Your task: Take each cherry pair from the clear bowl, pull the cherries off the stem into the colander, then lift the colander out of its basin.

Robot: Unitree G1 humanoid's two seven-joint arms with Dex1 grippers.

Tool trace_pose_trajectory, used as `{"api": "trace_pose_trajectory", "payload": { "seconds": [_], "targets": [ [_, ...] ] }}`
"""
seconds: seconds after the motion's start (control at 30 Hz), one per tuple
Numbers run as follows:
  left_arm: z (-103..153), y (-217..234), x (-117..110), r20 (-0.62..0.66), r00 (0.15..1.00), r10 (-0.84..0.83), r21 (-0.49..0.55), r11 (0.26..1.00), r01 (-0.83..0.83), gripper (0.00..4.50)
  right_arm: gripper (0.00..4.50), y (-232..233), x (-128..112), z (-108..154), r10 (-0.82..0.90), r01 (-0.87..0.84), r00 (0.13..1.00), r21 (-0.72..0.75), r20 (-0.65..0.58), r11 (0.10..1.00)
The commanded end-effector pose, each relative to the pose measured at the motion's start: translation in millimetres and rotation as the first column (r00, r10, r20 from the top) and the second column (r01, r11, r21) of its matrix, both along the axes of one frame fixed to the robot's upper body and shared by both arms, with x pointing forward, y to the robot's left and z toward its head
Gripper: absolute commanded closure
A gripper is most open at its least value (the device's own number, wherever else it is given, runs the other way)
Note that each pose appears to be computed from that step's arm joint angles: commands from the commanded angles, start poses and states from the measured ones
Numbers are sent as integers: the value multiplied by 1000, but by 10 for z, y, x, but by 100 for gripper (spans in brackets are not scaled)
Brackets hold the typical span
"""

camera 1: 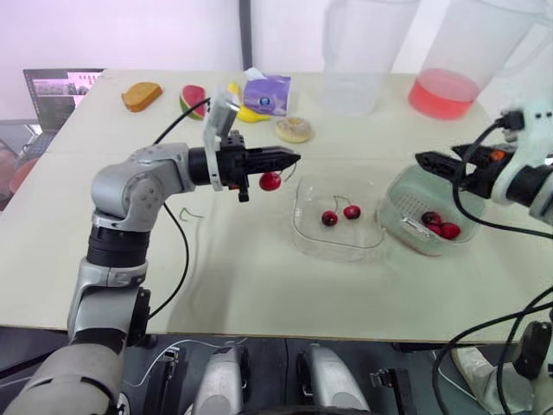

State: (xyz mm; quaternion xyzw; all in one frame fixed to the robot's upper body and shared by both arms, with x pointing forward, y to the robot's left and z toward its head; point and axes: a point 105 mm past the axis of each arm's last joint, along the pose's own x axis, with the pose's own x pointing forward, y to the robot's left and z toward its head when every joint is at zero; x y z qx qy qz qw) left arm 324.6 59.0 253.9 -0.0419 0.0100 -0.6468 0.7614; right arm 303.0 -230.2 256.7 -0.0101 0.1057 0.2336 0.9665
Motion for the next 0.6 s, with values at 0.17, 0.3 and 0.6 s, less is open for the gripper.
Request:
{"api": "trace_pose_trajectory", "payload": {
  "seconds": [0.17, 0.3, 0.6],
  "targets": [
    [221, 23, -99, 68, 996, -64, -47, 997, 67, 450, 1, 897, -390, -232, 463, -460, 882, 49, -85, 886],
    [240, 3, -163, 70, 992, -105, -53, 993, 109, 450, 1, 1252, -259, -279, 526, -518, 846, 97, -83, 850],
    [234, -44, -199, 71, 989, -131, -51, 990, 134, 450, 1, 1755, -27, -231, 598, -581, 799, 179, -59, 794]
  ]
}}
